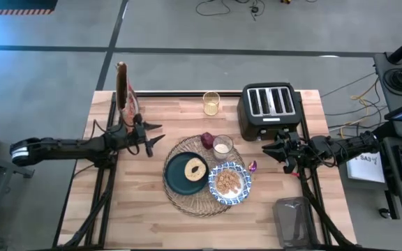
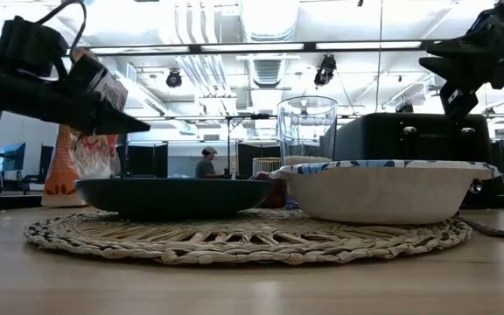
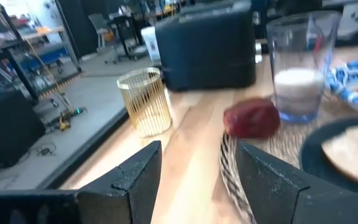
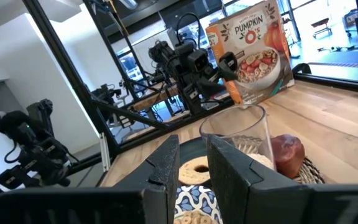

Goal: Arrange a breakfast setting
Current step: Return to Home Position

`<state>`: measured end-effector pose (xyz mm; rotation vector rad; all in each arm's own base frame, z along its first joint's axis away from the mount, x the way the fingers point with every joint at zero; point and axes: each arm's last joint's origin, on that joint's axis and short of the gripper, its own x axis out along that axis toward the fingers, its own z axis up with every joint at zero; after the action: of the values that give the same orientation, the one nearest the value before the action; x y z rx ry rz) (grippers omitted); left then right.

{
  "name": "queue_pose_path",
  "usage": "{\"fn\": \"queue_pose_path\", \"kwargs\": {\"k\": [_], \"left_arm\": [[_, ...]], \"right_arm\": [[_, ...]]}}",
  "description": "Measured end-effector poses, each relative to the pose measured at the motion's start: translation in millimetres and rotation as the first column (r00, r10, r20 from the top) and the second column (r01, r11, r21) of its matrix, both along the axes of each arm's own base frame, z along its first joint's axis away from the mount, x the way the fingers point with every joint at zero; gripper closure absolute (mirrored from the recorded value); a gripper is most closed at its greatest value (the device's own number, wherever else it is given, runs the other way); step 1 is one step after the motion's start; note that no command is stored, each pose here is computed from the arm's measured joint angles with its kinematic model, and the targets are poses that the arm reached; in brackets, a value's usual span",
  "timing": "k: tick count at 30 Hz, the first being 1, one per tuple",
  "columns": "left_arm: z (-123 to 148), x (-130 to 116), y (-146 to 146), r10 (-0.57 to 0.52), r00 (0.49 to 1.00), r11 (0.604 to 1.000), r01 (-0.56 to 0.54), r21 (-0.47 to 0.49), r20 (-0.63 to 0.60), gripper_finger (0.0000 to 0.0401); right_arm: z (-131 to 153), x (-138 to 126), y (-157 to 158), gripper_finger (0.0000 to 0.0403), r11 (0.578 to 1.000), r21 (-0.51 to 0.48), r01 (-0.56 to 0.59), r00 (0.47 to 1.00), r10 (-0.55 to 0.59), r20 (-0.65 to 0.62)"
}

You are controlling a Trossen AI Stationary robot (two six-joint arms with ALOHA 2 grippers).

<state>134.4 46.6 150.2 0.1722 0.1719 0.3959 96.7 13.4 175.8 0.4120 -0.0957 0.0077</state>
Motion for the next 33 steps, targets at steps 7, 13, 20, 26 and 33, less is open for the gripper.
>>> {"fn": "queue_pose_path", "kwargs": {"k": [7, 13, 20, 26, 33], "left_arm": [[-3, -11, -4, 0.001, 0.998, 0.999, -0.003, -0.033, -0.061, 0.0212], [1, -19, -6, 0.014, 1.000, 0.995, -0.015, -0.103, -0.003, 0.0212], [7, -27, -9, 0.019, 0.998, 0.993, -0.012, -0.115, 0.060, 0.0212], [7, -32, -10, 0.019, 0.997, 0.994, -0.011, -0.111, 0.072, 0.0212], [12, -37, -12, 0.013, 0.992, 0.996, -0.001, -0.093, 0.123, 0.0212]], "right_arm": [[0, 0, 0, 0.0330, 1.000, 0.000, 0.000, 1.000, 0.000, 0.000], [0, 0, 0, 0.0330, 1.000, 0.000, 0.000, 1.000, 0.000, 0.000], [0, 0, 0, 0.0330, 1.000, 0.000, 0.000, 1.000, 0.000, 0.000], [0, 0, 0, 0.0330, 1.000, 0.000, 0.000, 1.000, 0.000, 0.000], [0, 0, 0, 0.0330, 1.000, 0.000, 0.000, 1.000, 0.000, 0.000]]}}
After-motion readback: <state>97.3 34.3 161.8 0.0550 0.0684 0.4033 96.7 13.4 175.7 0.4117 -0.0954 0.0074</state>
